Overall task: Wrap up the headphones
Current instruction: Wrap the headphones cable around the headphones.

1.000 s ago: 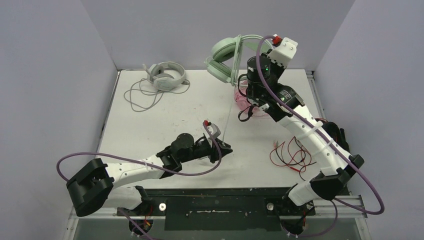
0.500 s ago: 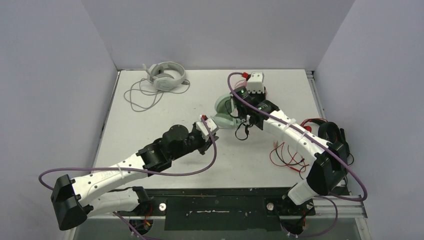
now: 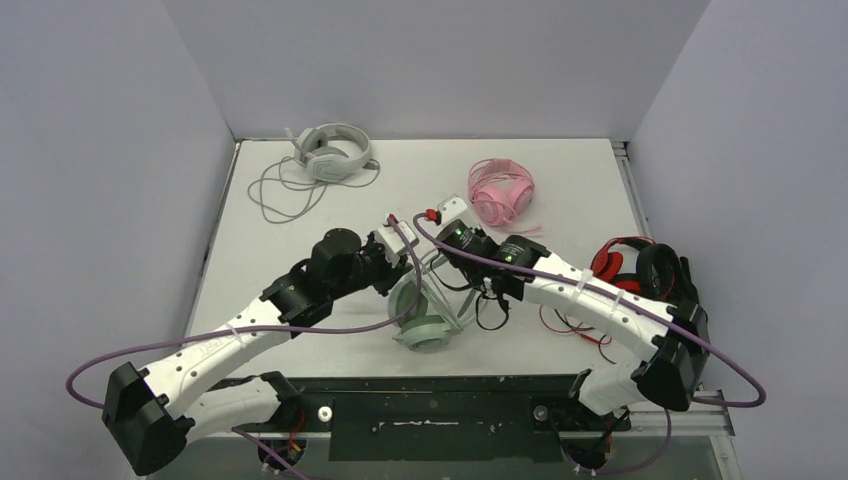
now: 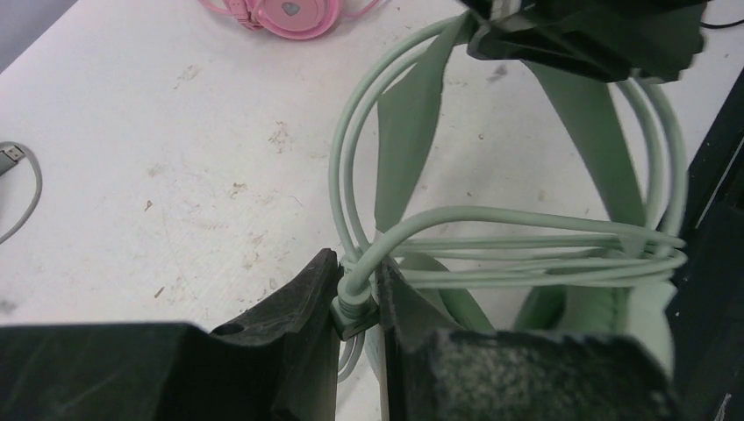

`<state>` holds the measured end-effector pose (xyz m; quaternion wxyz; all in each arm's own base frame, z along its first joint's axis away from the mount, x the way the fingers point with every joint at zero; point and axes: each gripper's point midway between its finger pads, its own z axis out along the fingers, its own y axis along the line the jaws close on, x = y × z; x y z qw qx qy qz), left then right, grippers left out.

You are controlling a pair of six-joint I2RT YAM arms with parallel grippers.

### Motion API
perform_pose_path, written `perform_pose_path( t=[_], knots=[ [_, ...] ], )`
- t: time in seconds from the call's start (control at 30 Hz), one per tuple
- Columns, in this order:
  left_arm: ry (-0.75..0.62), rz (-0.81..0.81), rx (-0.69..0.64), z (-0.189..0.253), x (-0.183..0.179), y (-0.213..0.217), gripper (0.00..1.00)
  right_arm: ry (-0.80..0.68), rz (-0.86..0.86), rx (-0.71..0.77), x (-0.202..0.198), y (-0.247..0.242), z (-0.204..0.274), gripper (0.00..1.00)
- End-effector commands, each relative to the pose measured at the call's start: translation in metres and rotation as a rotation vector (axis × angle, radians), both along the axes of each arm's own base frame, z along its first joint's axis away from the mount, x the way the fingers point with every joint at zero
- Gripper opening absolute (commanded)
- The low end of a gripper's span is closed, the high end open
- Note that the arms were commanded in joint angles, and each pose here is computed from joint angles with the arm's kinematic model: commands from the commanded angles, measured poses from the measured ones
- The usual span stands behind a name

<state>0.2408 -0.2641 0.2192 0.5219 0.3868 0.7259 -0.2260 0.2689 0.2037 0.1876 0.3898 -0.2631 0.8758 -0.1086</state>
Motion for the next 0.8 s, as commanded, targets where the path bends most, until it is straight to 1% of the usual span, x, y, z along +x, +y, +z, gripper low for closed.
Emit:
perform_pose_path(
  t=[0.0, 0.2, 0.37, 0.47, 0.57, 0.77],
  knots=[
    [-0.022, -0.025, -0.075, 0.034, 0.005, 0.001, 0.07, 0.022, 0.129, 0.210, -0.024, 0.018, 0.037, 0.00],
    [0.013, 0.059, -0.096, 0.025, 0.019, 0.018, 0.09, -0.013, 0.120, 0.245, -0.028, 0.009, 0.059, 0.00],
    [0.122, 0.118, -0.153, 0.011, 0.033, 0.026, 0.18, -0.019, 0.177, 0.329, -0.036, 0.018, 0.080, 0.00],
    [0.167, 0.118, -0.209, 0.009, 0.036, 0.027, 0.25, -0.035, 0.207, 0.398, -0.041, 0.023, 0.097, 0.00],
    [0.187, 0.094, -0.277, 0.010, 0.034, 0.023, 0.29, -0.058, 0.212, 0.465, -0.044, 0.024, 0.115, 0.00],
    [0.217, 0.046, -0.383, 0.009, 0.026, 0.014, 0.31, -0.118, 0.159, 0.576, -0.043, 0.017, 0.151, 0.00]
  ],
)
